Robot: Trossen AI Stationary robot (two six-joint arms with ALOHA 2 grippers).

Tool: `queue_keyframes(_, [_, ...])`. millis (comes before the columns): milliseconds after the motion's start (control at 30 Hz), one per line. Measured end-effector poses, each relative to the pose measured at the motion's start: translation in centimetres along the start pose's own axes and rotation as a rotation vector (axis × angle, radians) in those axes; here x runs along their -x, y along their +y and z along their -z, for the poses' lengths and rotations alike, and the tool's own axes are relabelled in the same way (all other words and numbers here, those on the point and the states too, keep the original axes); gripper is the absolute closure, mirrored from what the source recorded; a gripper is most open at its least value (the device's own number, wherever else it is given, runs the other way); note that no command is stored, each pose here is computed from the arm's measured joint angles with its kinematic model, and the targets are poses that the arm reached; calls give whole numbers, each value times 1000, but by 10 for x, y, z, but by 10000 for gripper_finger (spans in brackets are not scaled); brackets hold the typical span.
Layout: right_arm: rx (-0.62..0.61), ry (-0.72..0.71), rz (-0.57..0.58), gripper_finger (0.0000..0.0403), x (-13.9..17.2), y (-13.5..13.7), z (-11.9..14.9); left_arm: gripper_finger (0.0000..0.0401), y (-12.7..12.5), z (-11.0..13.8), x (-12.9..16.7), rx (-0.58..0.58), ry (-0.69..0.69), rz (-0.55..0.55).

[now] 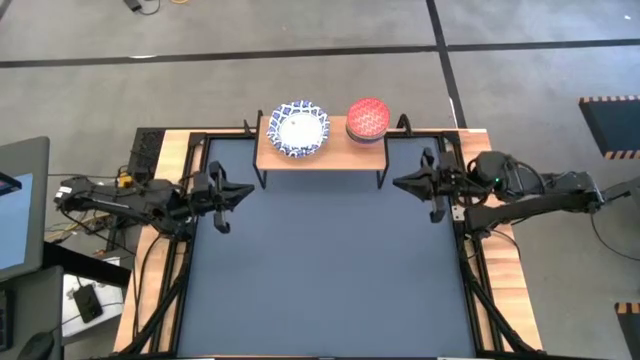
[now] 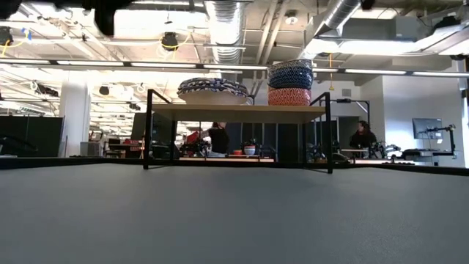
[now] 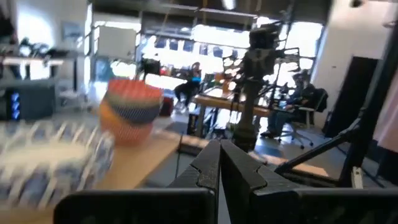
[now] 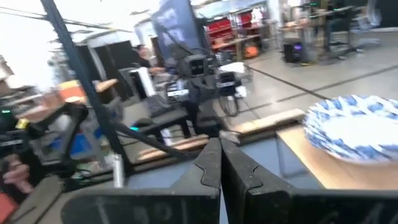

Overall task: Place and stack bowls onto a shelf
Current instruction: Return to Home Position

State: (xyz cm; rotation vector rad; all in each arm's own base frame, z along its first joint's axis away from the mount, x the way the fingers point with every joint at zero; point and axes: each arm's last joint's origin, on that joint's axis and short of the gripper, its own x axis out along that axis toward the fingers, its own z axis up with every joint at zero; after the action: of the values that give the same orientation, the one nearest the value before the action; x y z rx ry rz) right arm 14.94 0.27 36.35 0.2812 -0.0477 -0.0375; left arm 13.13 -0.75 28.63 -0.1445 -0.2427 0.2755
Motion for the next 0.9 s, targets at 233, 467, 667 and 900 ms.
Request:
queue_keyframes(233, [20, 141, 64, 365, 17, -14, 36, 401, 16, 24, 22, -21, 31, -121])
queue_keyframes(467, [230, 15, -10, 387, 42, -12, 34, 401, 21, 17, 37, -121, 11, -82])
queue_keyframes(667, [98, -45, -37, 384, 71, -21, 59, 401, 22, 29, 42, -131, 133, -17])
queue_keyframes(900, [72, -135, -65, 386, 79, -31, 101, 401, 24, 37, 43, -220, 192, -27])
